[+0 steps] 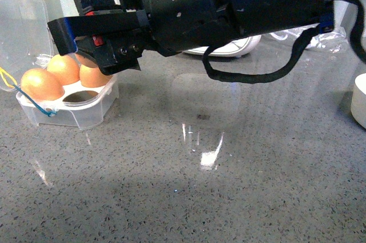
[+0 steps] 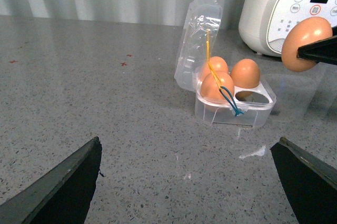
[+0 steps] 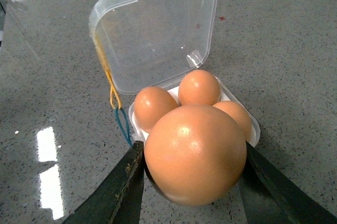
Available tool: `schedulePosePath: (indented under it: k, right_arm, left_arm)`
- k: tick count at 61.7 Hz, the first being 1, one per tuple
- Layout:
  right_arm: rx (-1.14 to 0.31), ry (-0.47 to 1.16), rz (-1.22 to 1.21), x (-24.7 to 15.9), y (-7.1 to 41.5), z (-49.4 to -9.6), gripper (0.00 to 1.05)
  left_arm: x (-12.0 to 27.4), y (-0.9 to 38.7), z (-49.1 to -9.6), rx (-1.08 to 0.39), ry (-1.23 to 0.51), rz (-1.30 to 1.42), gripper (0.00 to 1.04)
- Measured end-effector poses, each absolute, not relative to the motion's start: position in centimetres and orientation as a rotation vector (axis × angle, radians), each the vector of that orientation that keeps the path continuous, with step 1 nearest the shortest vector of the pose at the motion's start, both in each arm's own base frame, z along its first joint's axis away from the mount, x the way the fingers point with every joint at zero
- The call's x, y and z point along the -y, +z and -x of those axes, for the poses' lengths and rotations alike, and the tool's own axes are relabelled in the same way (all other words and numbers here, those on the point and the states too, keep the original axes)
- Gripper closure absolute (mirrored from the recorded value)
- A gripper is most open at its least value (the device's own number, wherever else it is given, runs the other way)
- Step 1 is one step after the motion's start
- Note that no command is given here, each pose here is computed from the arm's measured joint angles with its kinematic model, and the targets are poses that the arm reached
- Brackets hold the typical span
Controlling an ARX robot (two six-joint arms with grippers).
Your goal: Put egg into box
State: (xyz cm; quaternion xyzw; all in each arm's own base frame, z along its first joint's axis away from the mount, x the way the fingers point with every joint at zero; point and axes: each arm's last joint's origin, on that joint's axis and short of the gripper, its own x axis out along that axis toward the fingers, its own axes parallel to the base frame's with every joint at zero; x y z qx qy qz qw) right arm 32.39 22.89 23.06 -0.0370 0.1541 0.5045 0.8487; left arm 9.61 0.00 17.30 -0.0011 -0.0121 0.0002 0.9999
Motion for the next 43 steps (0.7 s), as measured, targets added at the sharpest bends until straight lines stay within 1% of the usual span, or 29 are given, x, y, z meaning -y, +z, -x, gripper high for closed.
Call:
schedulePosePath:
  k: [7, 16, 43]
  right_arm:
    - [-0.337, 1.064, 0.071, -23.9, 23.0, -33.0, 0.61]
    - [-0.348, 1.087, 0.07, -24.9, 23.0, -32.8, 0.61]
    - [-0.402, 1.087, 0.088, -25.5, 21.5, -32.9, 0.61]
  left_arm:
    - [0.0, 17.3, -9.6, 0.024, 0.0, 0.002, 0.07]
    - [0.0, 17.3, -9.6, 0.024, 0.0, 0.002, 0.07]
    - [0.0, 17.3, -9.6, 0.024, 0.0, 0.002, 0.07]
